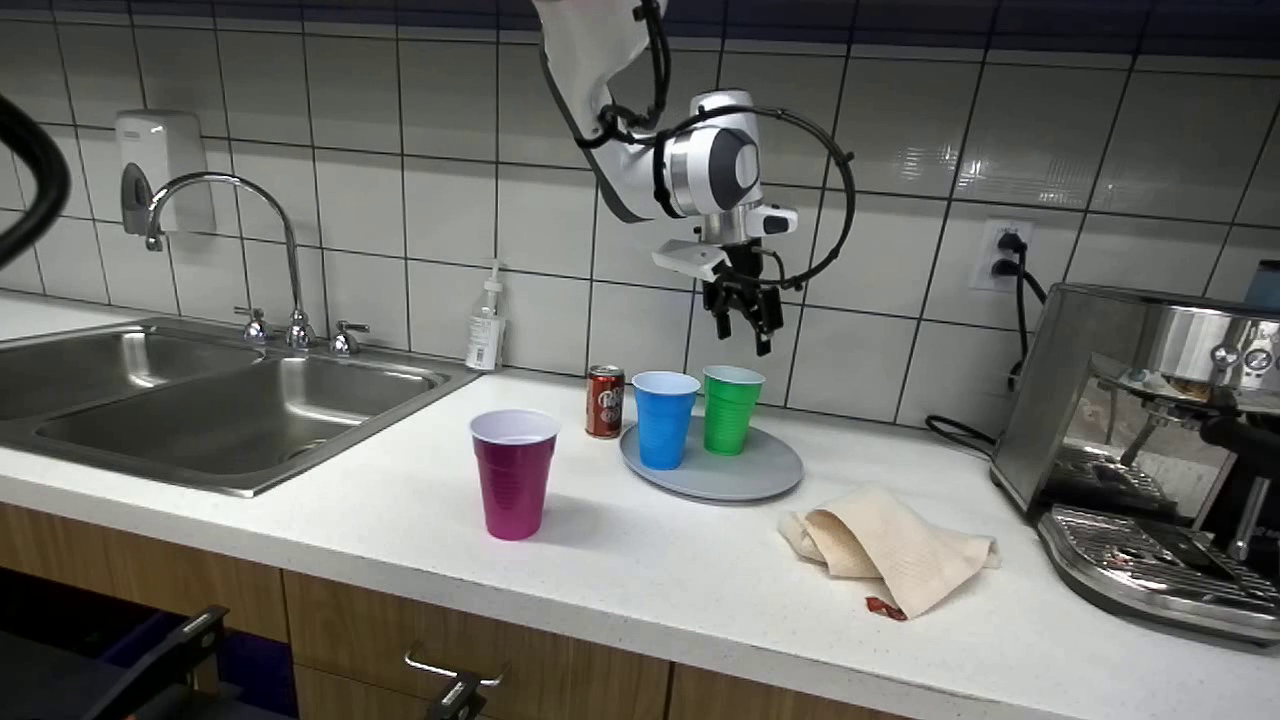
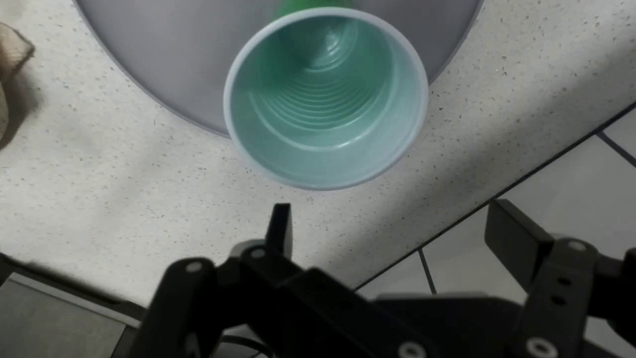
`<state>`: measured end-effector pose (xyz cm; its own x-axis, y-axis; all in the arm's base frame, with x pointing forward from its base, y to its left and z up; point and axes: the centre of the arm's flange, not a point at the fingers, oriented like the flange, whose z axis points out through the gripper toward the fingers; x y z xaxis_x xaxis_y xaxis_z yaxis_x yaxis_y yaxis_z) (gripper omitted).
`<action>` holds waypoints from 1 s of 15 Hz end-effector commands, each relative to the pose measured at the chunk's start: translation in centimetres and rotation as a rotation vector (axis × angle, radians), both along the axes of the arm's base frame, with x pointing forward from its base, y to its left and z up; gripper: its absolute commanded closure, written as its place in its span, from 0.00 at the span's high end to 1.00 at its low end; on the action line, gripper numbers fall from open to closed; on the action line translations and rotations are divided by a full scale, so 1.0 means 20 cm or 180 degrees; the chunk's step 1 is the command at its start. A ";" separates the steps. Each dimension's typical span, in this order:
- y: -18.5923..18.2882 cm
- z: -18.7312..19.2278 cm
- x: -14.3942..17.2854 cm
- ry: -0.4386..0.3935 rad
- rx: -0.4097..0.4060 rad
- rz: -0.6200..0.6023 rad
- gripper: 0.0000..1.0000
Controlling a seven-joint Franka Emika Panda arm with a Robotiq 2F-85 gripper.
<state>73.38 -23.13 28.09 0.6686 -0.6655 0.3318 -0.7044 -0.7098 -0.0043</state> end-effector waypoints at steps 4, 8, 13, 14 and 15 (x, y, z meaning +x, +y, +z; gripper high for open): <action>0.15 0.05 -0.38 -0.0260 -0.0046 0.0187 1.00; 0.24 0.08 -0.58 -0.0304 0.0018 0.0278 1.00; 0.37 0.14 -0.81 -0.0384 0.0037 0.0322 1.00; 0.40 0.14 -0.85 -0.0372 0.0046 0.0346 1.00; 0.42 0.14 -0.91 -0.0368 0.0048 0.0372 1.00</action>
<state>60.14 -16.66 29.33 0.6826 -0.6154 0.3942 -0.6358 -0.7660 -0.0949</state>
